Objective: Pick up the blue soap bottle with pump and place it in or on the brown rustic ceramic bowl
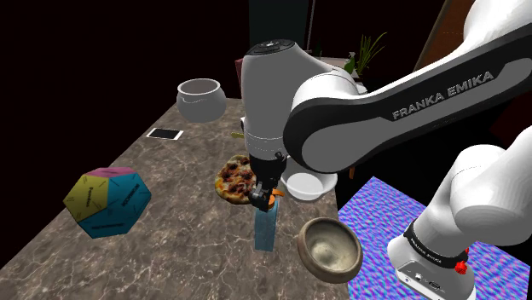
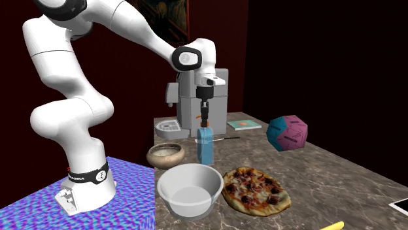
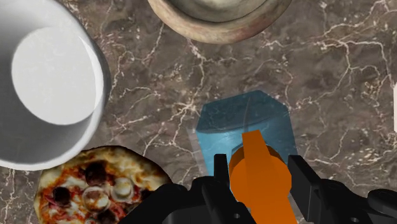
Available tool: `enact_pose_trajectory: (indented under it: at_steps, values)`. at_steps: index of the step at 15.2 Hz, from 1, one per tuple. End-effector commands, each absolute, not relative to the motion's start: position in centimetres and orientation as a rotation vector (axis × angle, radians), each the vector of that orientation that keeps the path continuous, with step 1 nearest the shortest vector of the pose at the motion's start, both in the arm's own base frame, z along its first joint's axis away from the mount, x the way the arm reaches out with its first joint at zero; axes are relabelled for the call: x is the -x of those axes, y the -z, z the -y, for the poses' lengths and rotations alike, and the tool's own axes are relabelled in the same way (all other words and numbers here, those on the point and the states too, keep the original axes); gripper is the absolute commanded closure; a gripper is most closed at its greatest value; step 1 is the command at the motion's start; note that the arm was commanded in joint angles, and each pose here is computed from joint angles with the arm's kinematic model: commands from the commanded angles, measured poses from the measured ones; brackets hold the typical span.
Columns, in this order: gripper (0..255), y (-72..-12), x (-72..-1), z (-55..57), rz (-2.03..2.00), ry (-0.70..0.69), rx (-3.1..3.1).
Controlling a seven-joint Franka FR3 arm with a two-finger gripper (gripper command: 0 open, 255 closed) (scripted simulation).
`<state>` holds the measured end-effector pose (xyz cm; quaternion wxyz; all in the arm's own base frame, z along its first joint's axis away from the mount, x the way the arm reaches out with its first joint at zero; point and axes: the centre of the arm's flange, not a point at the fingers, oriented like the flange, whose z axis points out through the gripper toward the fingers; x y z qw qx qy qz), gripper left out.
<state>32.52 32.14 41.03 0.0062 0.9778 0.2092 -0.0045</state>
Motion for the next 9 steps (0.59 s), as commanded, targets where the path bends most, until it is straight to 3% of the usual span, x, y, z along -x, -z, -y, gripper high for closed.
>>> enact_pose_trajectory:
  at_steps: [1, 9]
  values:
    - [255, -41.0, -32.5, -32.1, -0.654, 0.014, -3.06]
    - [255, -44.7, -32.5, -32.1, -0.654, 0.014, -3.06]
